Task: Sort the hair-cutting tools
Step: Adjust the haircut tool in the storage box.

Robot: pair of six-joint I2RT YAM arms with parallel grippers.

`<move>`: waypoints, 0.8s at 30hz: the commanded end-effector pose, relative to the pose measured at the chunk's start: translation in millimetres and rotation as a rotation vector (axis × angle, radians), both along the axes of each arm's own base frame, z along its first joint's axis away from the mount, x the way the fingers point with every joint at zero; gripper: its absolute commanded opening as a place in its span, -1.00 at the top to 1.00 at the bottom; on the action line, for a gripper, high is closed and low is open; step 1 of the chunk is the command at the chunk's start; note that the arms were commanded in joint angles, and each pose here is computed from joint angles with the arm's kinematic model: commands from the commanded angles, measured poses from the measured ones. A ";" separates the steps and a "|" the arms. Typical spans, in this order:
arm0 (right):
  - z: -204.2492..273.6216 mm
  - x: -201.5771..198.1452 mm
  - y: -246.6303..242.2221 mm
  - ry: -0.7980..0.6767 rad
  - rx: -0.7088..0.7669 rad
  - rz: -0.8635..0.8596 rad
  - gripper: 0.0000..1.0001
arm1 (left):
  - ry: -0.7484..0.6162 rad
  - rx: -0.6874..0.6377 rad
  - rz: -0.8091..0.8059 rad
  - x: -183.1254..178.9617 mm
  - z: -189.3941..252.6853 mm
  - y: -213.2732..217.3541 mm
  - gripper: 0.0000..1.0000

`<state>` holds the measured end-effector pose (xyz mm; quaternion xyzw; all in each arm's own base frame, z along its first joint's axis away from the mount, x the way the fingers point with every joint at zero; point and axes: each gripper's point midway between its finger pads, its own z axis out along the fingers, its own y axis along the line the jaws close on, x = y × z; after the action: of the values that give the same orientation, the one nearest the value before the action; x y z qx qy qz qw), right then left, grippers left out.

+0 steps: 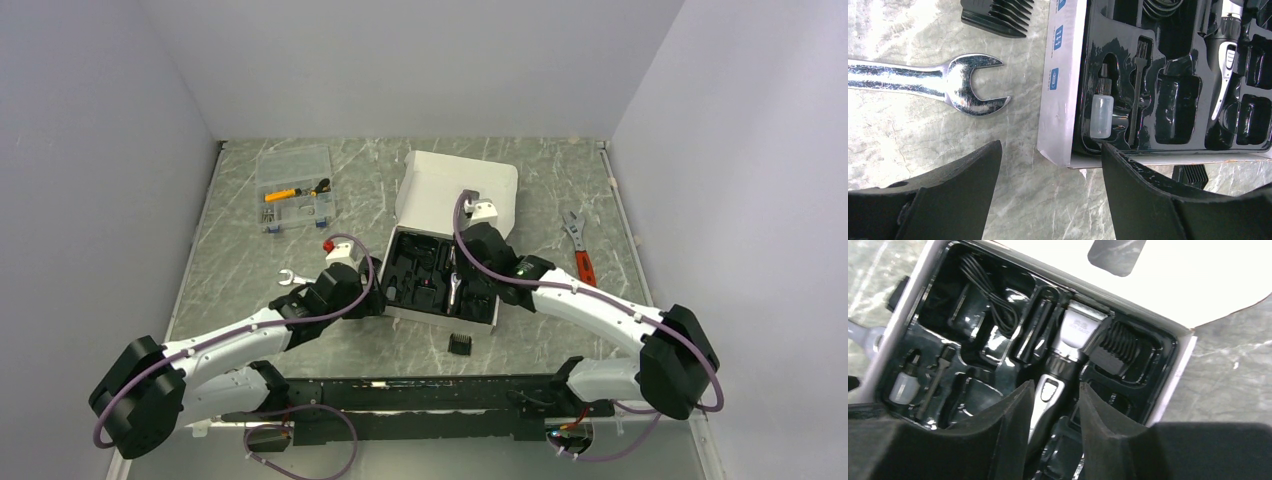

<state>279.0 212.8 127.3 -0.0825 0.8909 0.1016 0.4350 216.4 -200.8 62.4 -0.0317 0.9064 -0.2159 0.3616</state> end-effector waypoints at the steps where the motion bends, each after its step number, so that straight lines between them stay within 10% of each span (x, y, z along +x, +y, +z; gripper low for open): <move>1: 3.7 10.2 -13.8 -0.036 -0.038 -0.041 0.03 | 0.009 0.021 0.015 -2.6 -3.7 5.7 -0.57; 7: -11.7 29.7 -20.2 0.042 -0.002 -0.084 -0.36 | 0.007 0.020 0.015 -2.4 -2.6 5.5 -0.56; 24: -41.3 56.6 -22.9 0.171 0.126 -0.224 -0.52 | 0.003 0.029 -0.001 -1.7 -3.0 4.1 -0.56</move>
<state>317.4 180.2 70.6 0.0231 0.9318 0.0913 0.3506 216.0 -200.5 62.0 -0.0332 0.9069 -0.2155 0.3605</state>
